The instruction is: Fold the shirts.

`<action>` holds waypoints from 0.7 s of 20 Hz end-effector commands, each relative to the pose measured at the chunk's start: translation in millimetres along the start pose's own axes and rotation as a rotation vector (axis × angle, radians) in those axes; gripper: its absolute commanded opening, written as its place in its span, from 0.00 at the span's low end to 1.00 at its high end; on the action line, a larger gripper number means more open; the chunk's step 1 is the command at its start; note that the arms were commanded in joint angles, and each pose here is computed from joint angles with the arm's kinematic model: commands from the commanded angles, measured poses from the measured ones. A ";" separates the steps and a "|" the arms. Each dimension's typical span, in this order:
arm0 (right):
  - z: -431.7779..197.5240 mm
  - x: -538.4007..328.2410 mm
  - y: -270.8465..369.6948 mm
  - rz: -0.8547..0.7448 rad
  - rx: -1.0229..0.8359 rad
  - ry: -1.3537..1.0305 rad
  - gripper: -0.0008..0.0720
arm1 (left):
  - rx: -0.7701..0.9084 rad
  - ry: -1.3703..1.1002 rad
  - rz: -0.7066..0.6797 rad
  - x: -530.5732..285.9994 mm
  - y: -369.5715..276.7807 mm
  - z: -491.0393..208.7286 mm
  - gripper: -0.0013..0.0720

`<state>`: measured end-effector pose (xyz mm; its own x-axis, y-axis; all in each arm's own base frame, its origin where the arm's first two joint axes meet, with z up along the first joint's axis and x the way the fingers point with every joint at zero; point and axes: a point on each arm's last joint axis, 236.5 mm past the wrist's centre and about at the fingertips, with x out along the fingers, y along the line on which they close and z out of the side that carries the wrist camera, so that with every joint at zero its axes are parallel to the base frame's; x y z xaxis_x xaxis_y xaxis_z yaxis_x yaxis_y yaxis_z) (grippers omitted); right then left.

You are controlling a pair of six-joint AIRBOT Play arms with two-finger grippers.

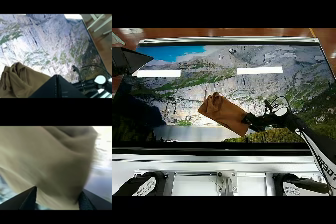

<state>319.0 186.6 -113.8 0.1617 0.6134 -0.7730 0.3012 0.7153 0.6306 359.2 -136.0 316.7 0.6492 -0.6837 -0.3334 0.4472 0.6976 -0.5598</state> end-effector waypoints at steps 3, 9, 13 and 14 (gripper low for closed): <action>33.7 6.7 9.9 0.052 0.011 -0.116 0.11 | -0.005 0.018 -0.022 4.8 -9.8 -5.4 0.07; 160.9 -129.0 31.7 0.146 -0.147 -0.456 0.11 | -0.011 0.106 -0.142 29.5 -65.7 -34.5 0.07; 208.0 -251.1 -47.0 0.122 0.027 -0.662 0.11 | -0.030 0.197 -0.093 61.9 -82.5 -68.9 0.07; 206.4 -271.6 -76.9 0.110 0.098 -0.682 0.11 | -0.034 0.221 -0.076 72.1 -85.4 -79.1 0.07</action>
<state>464.8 -18.5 14.9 0.6909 0.4098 -0.5956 0.2314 0.6552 0.7191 321.5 -237.3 299.6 0.4715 -0.7928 -0.3862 0.5060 0.6019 -0.6178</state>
